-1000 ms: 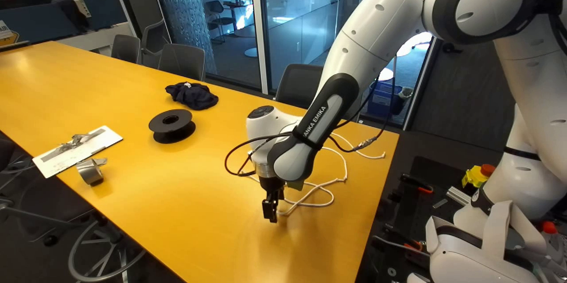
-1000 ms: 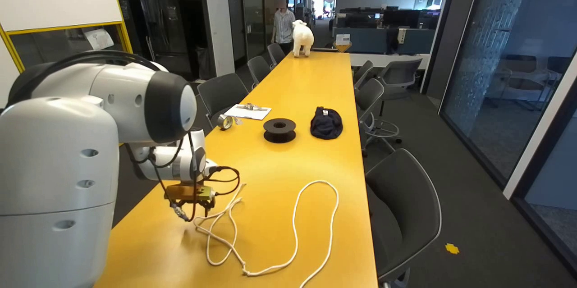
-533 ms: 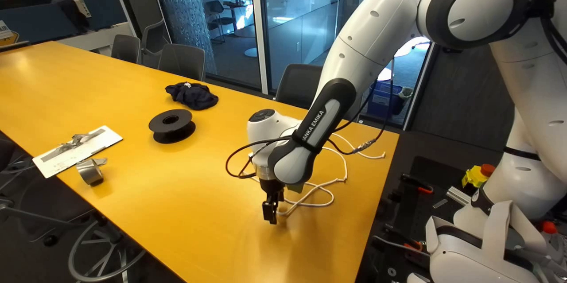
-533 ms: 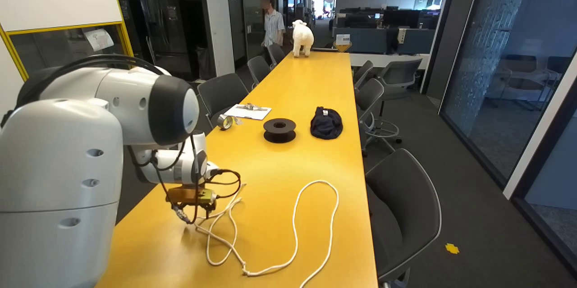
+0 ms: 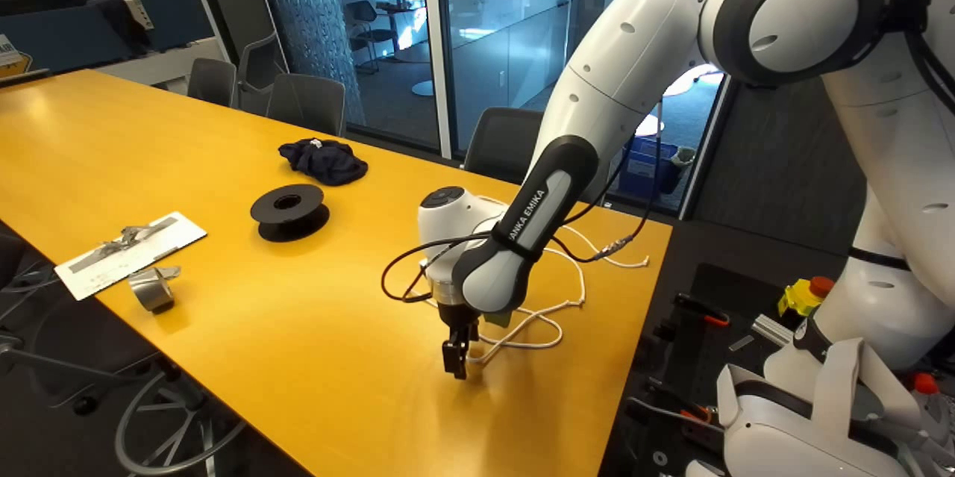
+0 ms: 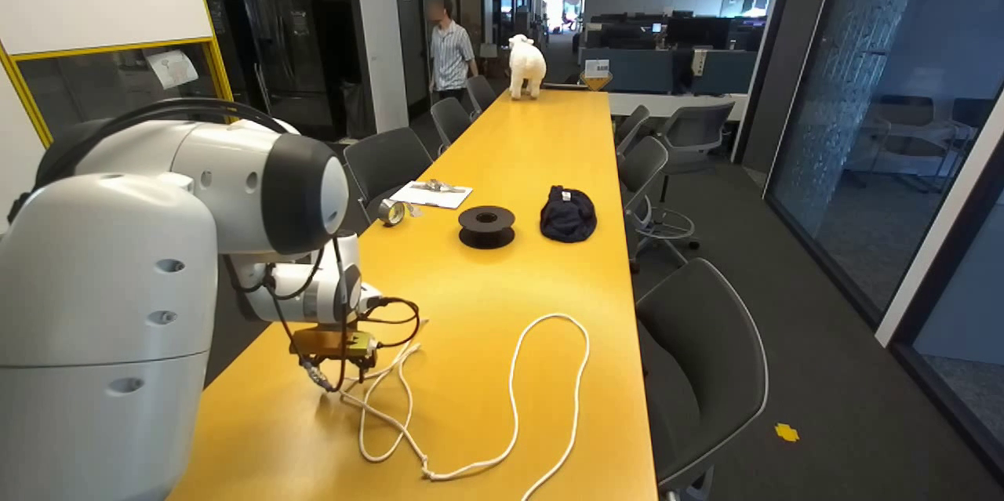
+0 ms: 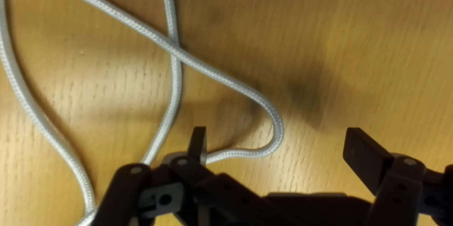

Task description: Untangle the ropes on the table.

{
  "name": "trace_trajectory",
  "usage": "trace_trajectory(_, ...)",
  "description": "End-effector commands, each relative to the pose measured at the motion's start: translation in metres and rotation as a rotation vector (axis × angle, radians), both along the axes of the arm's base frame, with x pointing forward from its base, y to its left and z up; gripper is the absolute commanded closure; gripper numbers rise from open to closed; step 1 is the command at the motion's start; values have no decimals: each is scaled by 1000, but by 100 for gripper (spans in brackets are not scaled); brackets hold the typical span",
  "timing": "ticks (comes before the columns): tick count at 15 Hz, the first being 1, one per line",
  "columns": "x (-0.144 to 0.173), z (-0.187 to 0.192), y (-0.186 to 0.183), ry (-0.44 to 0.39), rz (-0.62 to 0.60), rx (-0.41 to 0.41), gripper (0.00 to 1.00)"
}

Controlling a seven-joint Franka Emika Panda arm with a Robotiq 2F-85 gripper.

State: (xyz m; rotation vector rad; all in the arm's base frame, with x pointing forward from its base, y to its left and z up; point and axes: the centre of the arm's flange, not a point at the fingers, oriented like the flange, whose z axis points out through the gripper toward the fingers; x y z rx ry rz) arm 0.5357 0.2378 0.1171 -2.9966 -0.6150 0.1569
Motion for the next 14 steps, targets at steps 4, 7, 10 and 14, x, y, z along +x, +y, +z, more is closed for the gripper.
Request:
trace_trajectory(4, 4, -3, 0, -14, -4, 14, 51)
trace_trajectory(7, 4, -3, -2, -13, -6, 13, 73)
trace_trajectory(10, 5, -3, -3, -12, -7, 13, 95)
trace_trajectory(14, 5, -3, -4, -11, -9, 12, 100)
